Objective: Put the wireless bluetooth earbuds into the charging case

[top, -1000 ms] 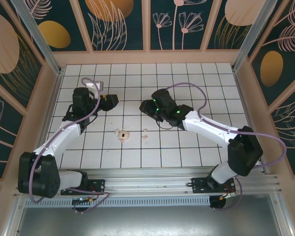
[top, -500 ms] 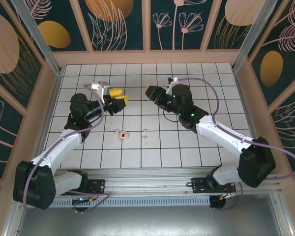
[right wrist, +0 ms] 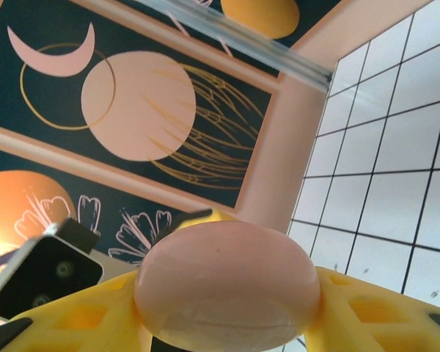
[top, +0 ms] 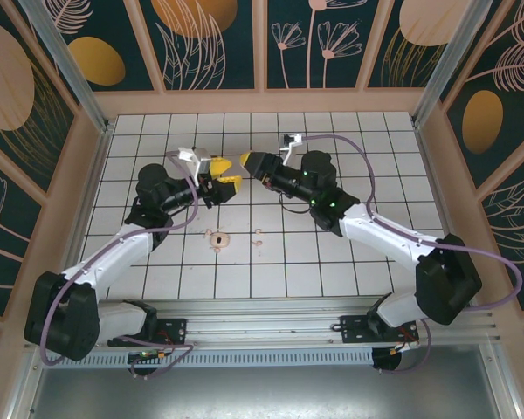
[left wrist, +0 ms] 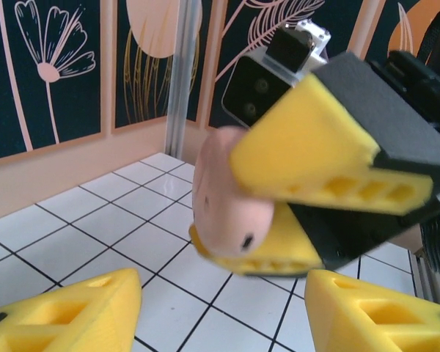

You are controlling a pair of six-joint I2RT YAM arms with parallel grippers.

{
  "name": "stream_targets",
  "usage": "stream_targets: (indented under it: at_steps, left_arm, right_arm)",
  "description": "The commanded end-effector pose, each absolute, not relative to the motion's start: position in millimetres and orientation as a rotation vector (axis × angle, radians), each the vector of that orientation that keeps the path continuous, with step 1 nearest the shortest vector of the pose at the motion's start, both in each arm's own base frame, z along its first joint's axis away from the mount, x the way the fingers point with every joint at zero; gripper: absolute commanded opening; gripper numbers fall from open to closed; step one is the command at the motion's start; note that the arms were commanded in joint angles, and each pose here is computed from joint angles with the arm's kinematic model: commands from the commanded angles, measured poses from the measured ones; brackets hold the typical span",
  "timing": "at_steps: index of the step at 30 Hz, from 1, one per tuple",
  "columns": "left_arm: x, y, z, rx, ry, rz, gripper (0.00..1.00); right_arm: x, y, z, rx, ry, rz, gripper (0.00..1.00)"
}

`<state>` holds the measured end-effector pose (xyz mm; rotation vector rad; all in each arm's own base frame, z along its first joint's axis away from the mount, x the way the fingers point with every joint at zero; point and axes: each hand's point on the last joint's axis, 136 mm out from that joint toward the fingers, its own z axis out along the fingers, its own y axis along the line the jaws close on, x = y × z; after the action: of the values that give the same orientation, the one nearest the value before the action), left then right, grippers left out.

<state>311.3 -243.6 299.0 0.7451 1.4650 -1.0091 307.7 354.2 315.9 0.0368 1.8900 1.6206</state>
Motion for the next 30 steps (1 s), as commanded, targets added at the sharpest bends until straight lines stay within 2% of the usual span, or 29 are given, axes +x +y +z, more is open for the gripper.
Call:
stream_targets:
  at_steps: [1, 6, 16, 21, 26, 30]
  left_arm:
    - [312.1, -249.8, 326.0, 0.792, 1.36, -0.982, 0.6]
    - [312.0, -256.6, 325.2, 0.823, 1.354, -0.975, 0.57]
    - [315.0, -257.4, 318.2, 0.824, 1.374, -0.958, 0.37]
    - [318.9, -259.8, 316.0, 0.826, 1.403, -0.971, 0.37]
    - [326.1, -262.5, 317.9, 0.807, 1.447, -0.997, 0.29]
    - [327.4, -259.1, 318.7, 0.777, 1.443, -0.981, 0.31]
  right_arm:
    - [301.0, 364.8, 332.9, -0.008, 1.827, 1.701, 0.51]
    - [297.6, 372.4, 331.1, -0.013, 1.822, 1.742, 0.51]
    - [290.9, 375.1, 335.3, -0.037, 1.807, 1.792, 0.51]
    - [287.7, 372.9, 335.6, -0.04, 1.815, 1.767, 0.51]
    - [287.0, 366.2, 336.0, -0.031, 1.818, 1.727, 0.51]
    - [286.0, 364.7, 339.3, -0.036, 1.81, 1.724, 0.51]
